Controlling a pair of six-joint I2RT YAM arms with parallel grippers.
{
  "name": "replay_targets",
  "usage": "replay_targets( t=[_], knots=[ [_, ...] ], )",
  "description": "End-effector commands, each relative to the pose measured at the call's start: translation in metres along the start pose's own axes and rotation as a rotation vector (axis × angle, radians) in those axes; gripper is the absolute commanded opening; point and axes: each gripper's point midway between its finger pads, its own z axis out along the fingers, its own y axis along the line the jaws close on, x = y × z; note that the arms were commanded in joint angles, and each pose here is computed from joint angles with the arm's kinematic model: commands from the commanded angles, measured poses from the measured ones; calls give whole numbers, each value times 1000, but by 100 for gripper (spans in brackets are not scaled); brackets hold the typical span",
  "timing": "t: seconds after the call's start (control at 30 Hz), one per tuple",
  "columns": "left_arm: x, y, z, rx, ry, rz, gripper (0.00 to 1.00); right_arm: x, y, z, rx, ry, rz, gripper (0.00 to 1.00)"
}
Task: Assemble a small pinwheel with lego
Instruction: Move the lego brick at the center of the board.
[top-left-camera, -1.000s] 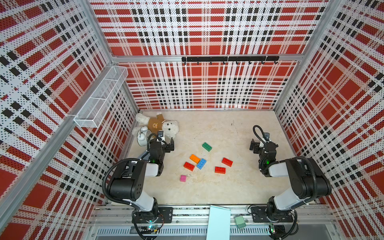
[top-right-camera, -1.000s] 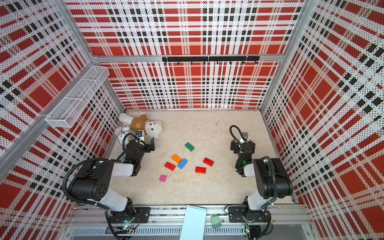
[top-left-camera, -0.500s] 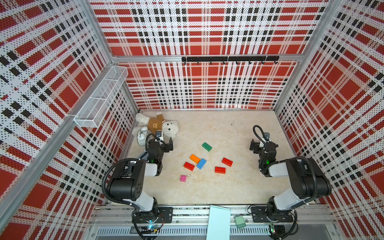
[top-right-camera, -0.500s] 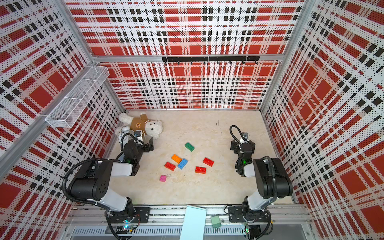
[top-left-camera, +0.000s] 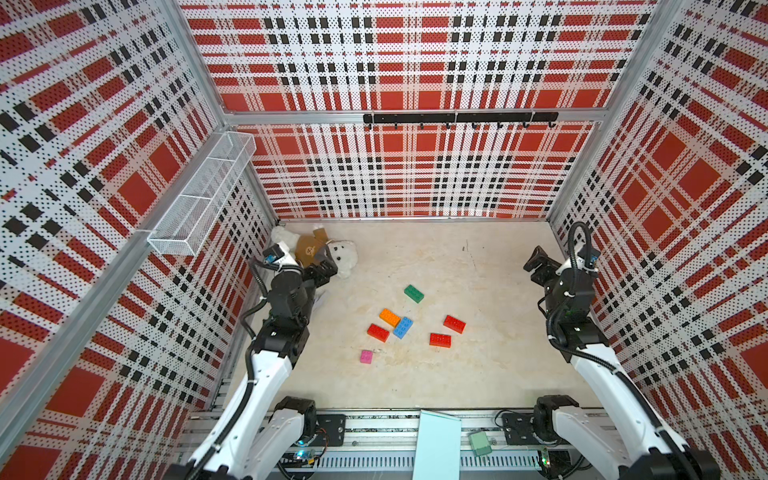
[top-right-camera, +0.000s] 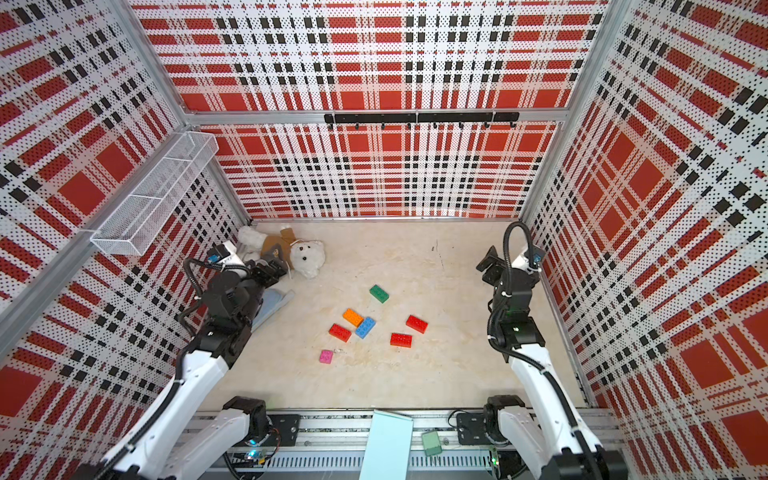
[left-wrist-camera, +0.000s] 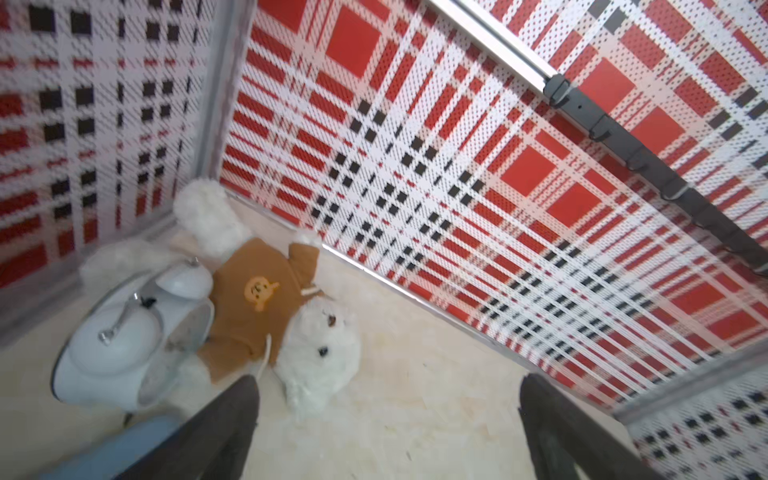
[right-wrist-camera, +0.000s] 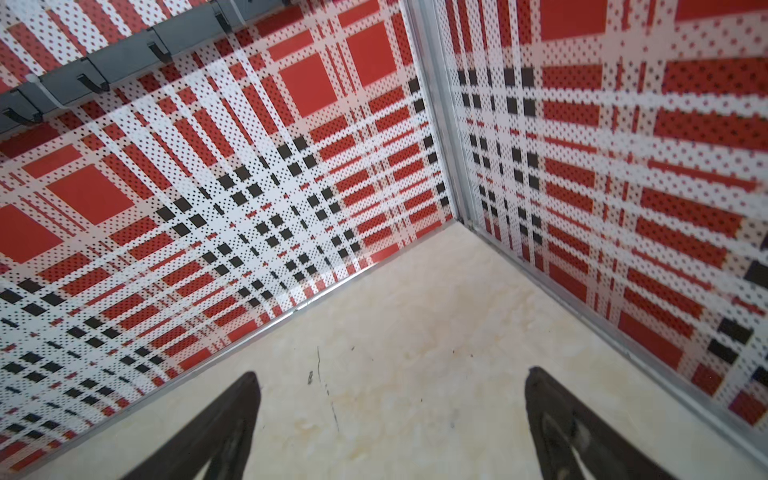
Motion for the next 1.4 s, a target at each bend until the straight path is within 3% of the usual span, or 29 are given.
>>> replay_targets(
  t=[0.0,0.13,0.23,0.5,0.7,0.87,1.23,1.37],
  knots=[
    [90,-10,-28,80,407,-32,100,68,-10,-20,5,325,66,98],
    [144,-36,-69,192,631,121,99,125,10,-46,-87,572,18,83],
    [185,-46,-93,231,753,211,100,169,21,-64,-122,721,-13,77],
    [281,-91,-103,245,940,422,92,256,72,-85,-229,978,-83,68],
    [330,-115,-88,185,973,451,83,277,74,-77,-187,1009,-77,65],
    [343,-128,-70,167,958,424,83,282,77,-69,-168,1009,-75,62],
    [377,-131,-54,120,1017,425,65,298,79,-57,-127,1038,-101,51],
    [382,-130,-50,114,1015,421,64,301,73,-55,-102,1038,-126,47]
  ],
)
